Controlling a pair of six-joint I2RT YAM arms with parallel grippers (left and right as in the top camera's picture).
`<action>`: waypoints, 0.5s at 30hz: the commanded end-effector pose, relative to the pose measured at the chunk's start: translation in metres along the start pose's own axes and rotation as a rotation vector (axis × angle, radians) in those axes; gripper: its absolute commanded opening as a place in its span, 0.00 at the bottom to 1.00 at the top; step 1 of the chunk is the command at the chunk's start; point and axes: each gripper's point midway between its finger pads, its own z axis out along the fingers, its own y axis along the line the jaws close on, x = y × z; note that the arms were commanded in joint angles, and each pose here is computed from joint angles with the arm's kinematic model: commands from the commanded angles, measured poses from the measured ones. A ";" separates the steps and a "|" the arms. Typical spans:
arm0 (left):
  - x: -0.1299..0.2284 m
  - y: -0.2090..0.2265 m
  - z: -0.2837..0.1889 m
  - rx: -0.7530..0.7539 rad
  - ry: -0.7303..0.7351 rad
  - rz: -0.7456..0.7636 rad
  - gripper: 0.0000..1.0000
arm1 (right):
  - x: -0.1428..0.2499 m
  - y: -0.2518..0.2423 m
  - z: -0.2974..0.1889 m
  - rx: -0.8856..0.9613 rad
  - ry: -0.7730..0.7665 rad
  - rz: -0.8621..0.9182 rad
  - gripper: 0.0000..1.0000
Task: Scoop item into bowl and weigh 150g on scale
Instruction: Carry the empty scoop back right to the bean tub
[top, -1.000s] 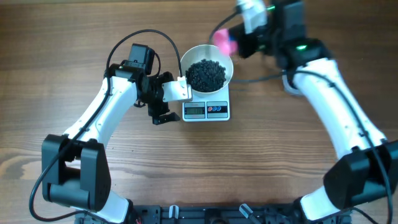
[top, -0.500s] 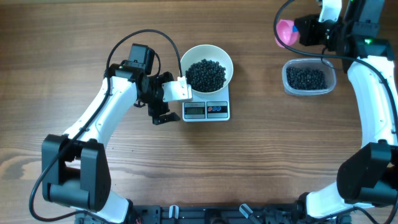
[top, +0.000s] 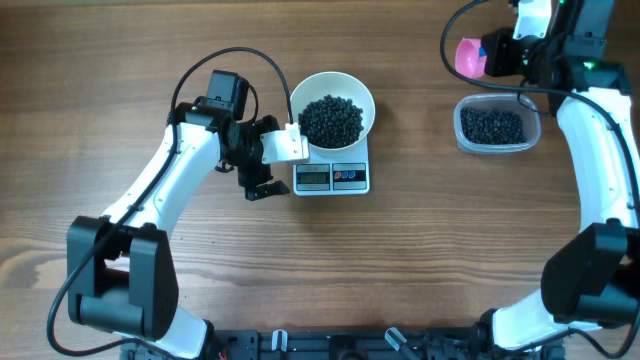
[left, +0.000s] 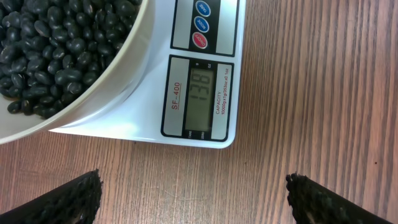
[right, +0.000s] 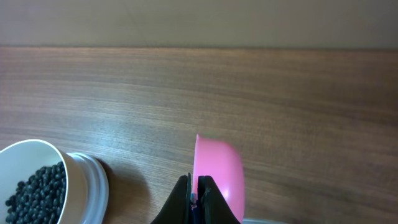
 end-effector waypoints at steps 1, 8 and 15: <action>-0.004 -0.003 -0.001 0.008 -0.022 -0.008 1.00 | -0.008 0.000 0.001 -0.004 -0.015 0.059 0.04; -0.004 -0.003 -0.001 0.008 -0.022 -0.008 1.00 | -0.018 0.029 -0.002 -0.180 -0.033 0.285 0.04; -0.004 -0.003 -0.001 0.008 -0.022 -0.008 1.00 | -0.054 0.046 -0.010 -0.311 -0.143 0.396 0.04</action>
